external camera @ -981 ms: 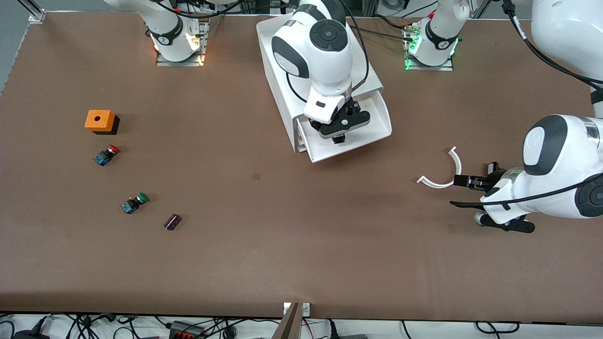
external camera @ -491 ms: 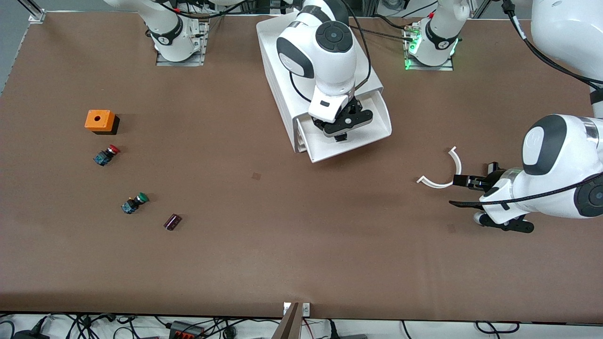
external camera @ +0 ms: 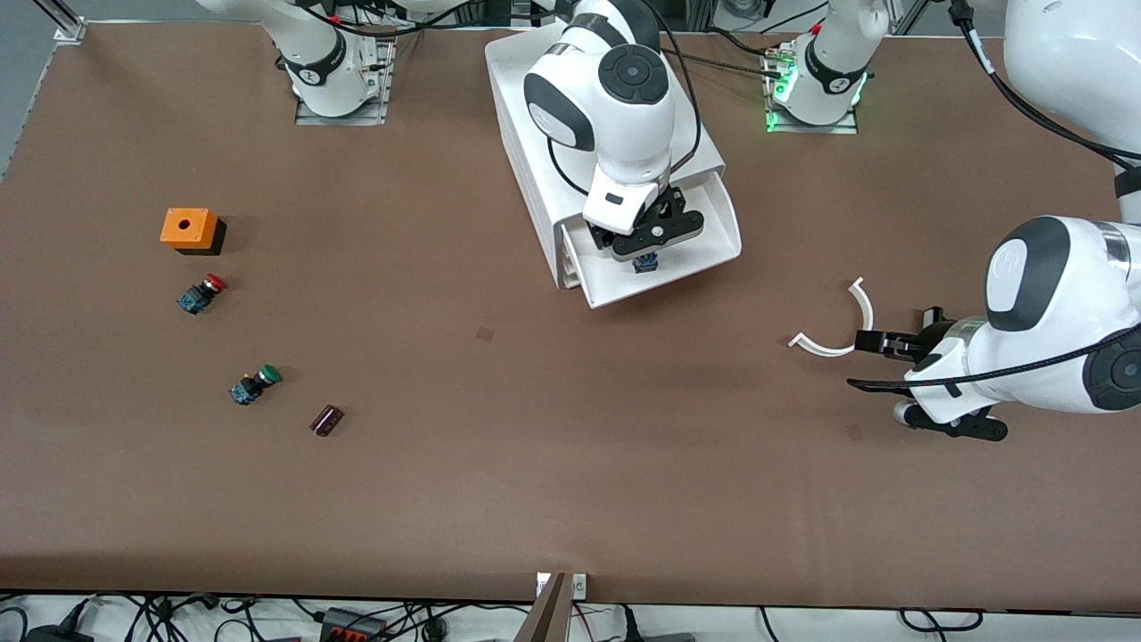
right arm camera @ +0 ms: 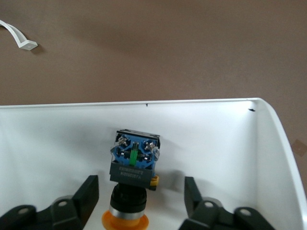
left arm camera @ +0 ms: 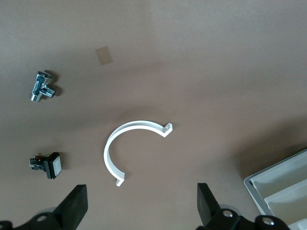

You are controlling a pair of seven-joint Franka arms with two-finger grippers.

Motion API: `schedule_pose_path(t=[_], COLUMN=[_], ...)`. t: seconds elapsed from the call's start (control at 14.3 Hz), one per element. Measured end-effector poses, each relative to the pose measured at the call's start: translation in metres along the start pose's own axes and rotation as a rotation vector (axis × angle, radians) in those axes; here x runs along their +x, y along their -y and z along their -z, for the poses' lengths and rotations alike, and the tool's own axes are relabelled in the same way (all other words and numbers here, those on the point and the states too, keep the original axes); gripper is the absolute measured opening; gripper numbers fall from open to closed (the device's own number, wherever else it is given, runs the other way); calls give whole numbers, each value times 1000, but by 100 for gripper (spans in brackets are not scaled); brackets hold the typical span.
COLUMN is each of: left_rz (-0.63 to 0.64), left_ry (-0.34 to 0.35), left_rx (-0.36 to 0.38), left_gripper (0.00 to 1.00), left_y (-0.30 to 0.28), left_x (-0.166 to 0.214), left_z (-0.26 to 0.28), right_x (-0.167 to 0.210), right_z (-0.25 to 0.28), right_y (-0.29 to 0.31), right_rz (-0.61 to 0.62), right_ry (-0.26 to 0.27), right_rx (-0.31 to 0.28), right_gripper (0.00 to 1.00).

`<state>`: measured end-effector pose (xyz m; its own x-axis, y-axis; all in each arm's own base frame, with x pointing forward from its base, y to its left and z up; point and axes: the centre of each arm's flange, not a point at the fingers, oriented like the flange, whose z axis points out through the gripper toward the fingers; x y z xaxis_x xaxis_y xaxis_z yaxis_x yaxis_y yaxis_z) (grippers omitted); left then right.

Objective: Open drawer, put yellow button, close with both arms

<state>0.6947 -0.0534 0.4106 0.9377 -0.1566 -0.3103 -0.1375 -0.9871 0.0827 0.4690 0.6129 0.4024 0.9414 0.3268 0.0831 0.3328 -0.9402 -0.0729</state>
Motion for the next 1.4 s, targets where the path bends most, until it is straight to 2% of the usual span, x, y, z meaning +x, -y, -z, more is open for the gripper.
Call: schedule_pose_path(t=[0.14,0.35,0.63,0.91,1.05,1.26,1.4], left_rz=[-1,4,124,246,301,351,373], left_ry=[-1,-23,-91,-141,-156,-178,-186], left_rx=[0,-6,-43,-89,-107,-133,-154], left_gripper=[100,100,100,100,100,100,100], left_y=[-1,-12,-61,-133,-166,-213,-243], left_x=[0,3,13,8,-3,-24,-37], left_z=[0,2,-6,-40,-58,-76,-89], right_x=[4,22,68,97,105,106,98], right_z=[8,41,93,99,100,106,106], right_y=[-3,-33,-140,-281,-351,-448,-494], right_rz=[-7,-54,-195,-272,-337,-417,-400], right_ry=[-11,-18,-47,23,38,46,93], right_rx=[3,-11,-24,-73,-83,-86,-90], right_gripper=[100,100,100,100,100,100,100])
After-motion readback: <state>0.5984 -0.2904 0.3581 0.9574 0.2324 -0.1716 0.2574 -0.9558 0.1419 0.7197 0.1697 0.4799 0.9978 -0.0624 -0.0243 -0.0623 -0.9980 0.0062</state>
